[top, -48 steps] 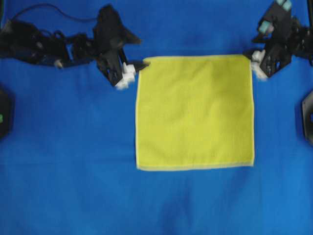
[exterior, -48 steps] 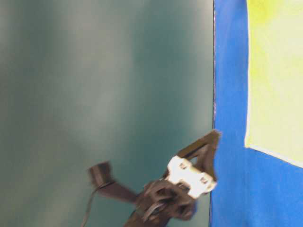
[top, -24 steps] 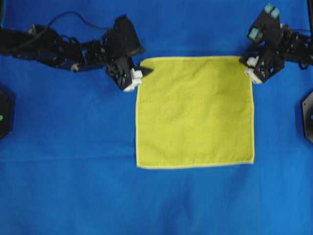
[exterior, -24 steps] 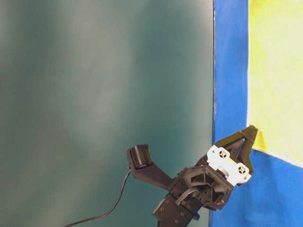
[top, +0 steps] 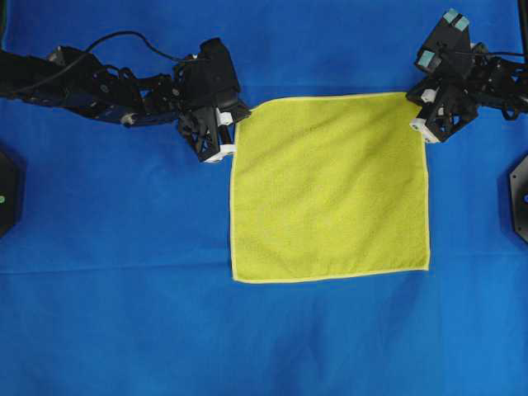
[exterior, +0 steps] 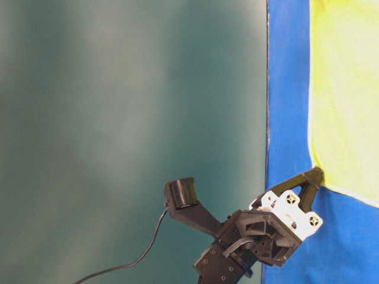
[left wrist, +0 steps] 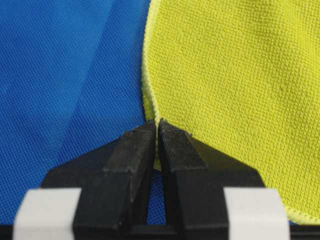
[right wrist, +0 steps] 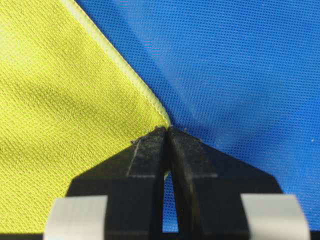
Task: Fold the yellow towel.
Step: 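Pull both top corners down toward the bottom edge, folding in half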
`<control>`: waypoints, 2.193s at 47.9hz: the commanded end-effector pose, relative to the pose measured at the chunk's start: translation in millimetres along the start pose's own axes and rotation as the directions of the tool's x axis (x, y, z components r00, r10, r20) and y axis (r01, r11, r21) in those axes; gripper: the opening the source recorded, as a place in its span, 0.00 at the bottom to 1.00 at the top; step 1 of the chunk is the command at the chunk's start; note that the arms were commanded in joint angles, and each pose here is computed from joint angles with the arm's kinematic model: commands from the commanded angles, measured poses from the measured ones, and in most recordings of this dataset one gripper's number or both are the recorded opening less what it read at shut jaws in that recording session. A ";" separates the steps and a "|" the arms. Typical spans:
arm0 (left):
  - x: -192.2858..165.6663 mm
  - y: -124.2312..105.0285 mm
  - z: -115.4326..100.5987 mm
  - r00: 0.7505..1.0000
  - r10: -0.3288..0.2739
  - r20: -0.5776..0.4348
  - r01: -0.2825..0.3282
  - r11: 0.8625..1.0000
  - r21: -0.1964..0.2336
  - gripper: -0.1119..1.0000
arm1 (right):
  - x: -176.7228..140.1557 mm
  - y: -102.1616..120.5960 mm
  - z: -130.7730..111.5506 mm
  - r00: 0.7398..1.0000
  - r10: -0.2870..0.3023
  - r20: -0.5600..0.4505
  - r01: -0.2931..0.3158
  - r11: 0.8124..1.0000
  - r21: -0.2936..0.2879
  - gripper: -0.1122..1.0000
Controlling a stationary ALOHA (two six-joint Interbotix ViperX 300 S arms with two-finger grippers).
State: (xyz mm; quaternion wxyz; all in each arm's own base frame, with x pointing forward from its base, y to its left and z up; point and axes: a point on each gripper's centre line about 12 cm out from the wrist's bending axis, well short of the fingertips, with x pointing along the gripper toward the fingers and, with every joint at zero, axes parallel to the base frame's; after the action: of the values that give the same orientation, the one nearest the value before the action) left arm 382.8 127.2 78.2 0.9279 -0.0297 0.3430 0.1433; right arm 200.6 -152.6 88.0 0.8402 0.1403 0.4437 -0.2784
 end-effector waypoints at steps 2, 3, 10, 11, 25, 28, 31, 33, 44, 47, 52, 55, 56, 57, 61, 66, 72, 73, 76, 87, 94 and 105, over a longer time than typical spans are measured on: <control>-5.4 1.0 18.3 0.999 0.002 0.047 -0.003 1.000 0.004 0.12 | -5.5 -0.9 5.6 1.000 -0.003 0.026 0.002 1.000 0.021 0.12; -6.4 1.7 19.7 0.999 0.003 0.047 -0.004 1.000 0.005 0.12 | -7.0 -1.0 7.0 1.000 -0.003 0.031 0.002 1.000 0.022 0.12; -23.2 5.7 38.5 0.997 0.010 0.072 -0.012 1.000 0.027 0.12 | -25.9 -1.7 16.2 0.998 -0.008 0.057 0.006 1.000 0.031 0.12; -25.9 6.5 41.5 0.997 0.011 0.076 -0.014 0.999 0.034 0.12 | -29.3 -1.8 17.7 0.998 -0.009 0.061 0.007 1.000 0.031 0.12; -45.9 7.2 56.5 0.995 0.011 0.096 -0.016 0.998 0.056 0.12 | -56.1 -2.0 24.4 0.992 -0.011 0.124 0.006 0.999 0.047 0.12; -46.6 5.9 55.9 0.996 0.008 0.090 -0.013 0.998 0.054 0.12 | -56.1 -1.6 24.5 0.992 -0.010 0.124 0.004 0.999 0.048 0.12; -48.3 3.4 56.5 0.996 0.003 0.089 -0.008 0.998 0.058 0.12 | -56.1 -0.1 24.7 0.992 -0.006 0.125 0.000 0.999 0.045 0.12; -50.0 1.0 57.2 0.996 -0.002 0.089 -0.003 0.998 0.060 0.12 | -56.4 1.1 24.7 0.992 -0.002 0.126 -0.004 0.999 0.044 0.12; -61.9 -23.1 55.5 0.995 -0.053 0.078 0.046 0.995 0.089 0.12 | -62.1 21.6 19.5 0.993 0.060 0.100 -0.064 0.997 0.039 0.12; -63.4 -34.4 50.4 0.995 -0.077 0.062 0.070 0.992 0.106 0.12 | -64.5 31.6 15.0 0.993 0.088 0.078 -0.091 0.995 0.028 0.12; -67.2 -58.8 42.8 0.991 -0.128 0.043 0.120 0.982 0.145 0.12 | -70.6 51.4 4.7 0.989 0.144 0.041 -0.144 0.989 0.011 0.12; -69.6 -74.8 40.0 0.986 -0.161 0.038 0.152 0.974 0.169 0.12 | -74.1 63.3 -1.0 0.984 0.177 0.023 -0.177 0.984 0.004 0.12; -70.3 -79.4 39.4 0.985 -0.170 0.036 0.162 0.971 0.174 0.12 | -75.2 66.4 -3.2 0.982 0.186 0.016 -0.186 0.983 0.006 0.12; -70.9 -84.6 37.9 0.983 -0.181 0.032 0.172 0.969 0.179 0.12 | -76.4 70.3 -5.1 0.980 0.196 0.010 -0.196 0.981 0.003 0.12; -73.0 -101.1 34.1 0.977 -0.214 0.022 0.206 0.960 0.191 0.12 | -80.5 83.9 -12.6 0.972 0.234 -0.014 -0.234 0.972 -0.001 0.12; -74.5 -116.8 24.3 0.970 -0.245 -0.003 0.241 0.950 0.198 0.12 | -85.0 101.3 -21.2 0.959 0.280 -0.041 -0.280 0.960 0.003 0.12; -76.0 -136.0 11.8 0.959 -0.281 -0.032 0.282 0.939 0.196 0.12 | -90.3 118.4 -30.9 0.943 0.326 -0.069 -0.327 0.945 0.001 0.12; -76.2 -139.5 11.2 0.957 -0.288 -0.032 0.288 0.937 0.199 0.12 | -91.3 121.0 -32.3 0.940 0.333 -0.073 -0.334 0.943 0.002 0.12; -78.0 -150.3 9.4 0.951 -0.309 -0.032 0.309 0.929 0.205 0.12 | -94.9 129.9 -38.2 0.930 0.357 -0.089 -0.359 0.933 0.000 0.12; -79.8 -180.0 1.3 0.930 -0.365 -0.035 0.362 0.898 0.249 0.12 | -100.2 146.4 -49.5 0.910 0.397 -0.122 -0.400 0.916 -0.001 0.12; -72.9 -183.5 -0.8 0.930 -0.364 -0.046 0.364 0.897 0.249 0.12 | -96.8 148.0 -50.3 0.910 0.396 -0.125 -0.399 0.917 0.001 0.12; -70.5 -185.3 1.9 0.930 -0.366 -0.039 0.364 0.897 0.249 0.12 | -96.2 152.5 -51.9 0.905 0.405 -0.130 -0.409 0.912 -0.012 0.12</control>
State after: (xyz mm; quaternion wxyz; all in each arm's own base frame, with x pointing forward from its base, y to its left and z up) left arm 379.0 -64.8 105.0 0.9279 0.0281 0.3638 -0.0764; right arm 208.7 24.8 131.6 0.8472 0.2285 0.4715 -0.0879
